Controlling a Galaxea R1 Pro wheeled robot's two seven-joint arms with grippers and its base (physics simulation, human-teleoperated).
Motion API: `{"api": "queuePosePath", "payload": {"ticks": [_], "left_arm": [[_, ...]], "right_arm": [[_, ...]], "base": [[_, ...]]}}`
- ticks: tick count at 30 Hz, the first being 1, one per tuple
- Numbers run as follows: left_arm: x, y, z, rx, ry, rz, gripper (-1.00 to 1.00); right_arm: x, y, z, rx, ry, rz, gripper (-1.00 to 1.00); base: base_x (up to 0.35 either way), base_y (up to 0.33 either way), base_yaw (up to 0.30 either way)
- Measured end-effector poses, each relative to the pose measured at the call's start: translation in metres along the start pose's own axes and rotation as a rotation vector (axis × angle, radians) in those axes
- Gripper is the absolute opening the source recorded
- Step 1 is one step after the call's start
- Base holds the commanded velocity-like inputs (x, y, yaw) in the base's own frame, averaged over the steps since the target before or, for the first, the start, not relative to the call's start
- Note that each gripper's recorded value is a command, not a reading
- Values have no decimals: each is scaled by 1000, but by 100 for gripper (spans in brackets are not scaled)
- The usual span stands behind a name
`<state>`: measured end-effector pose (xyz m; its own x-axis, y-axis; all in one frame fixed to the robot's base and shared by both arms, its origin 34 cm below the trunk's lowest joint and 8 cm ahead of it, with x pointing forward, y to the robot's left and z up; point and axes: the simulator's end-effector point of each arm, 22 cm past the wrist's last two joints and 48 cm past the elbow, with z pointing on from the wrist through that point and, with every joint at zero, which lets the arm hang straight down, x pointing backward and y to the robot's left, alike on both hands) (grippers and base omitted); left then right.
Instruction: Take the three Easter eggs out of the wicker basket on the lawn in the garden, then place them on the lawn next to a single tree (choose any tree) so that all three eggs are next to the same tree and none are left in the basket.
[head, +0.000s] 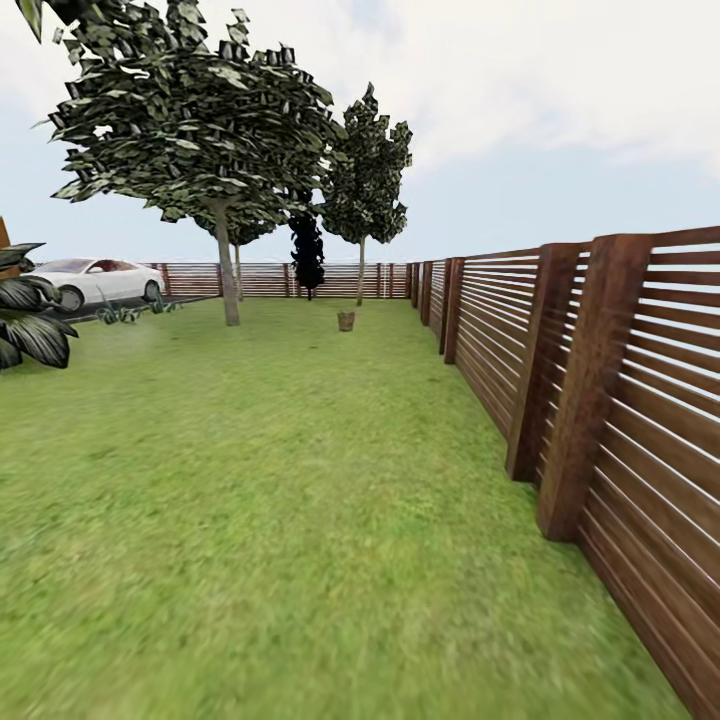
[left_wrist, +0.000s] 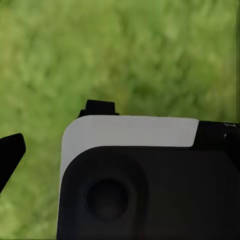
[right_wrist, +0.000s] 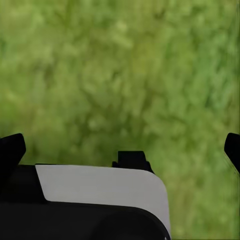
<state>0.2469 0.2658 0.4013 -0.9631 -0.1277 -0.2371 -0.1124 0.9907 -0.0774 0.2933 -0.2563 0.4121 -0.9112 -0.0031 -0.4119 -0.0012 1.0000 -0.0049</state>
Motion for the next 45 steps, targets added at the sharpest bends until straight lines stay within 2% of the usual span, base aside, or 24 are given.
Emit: {"api": "queuePosePath", "payload": {"ticks": [45], "left_arm": [[0,0,0,0,0,1,100]], "right_arm": [[-1,1,0,-1,-2,3,100]], "base": [[326,-1,0]]}}
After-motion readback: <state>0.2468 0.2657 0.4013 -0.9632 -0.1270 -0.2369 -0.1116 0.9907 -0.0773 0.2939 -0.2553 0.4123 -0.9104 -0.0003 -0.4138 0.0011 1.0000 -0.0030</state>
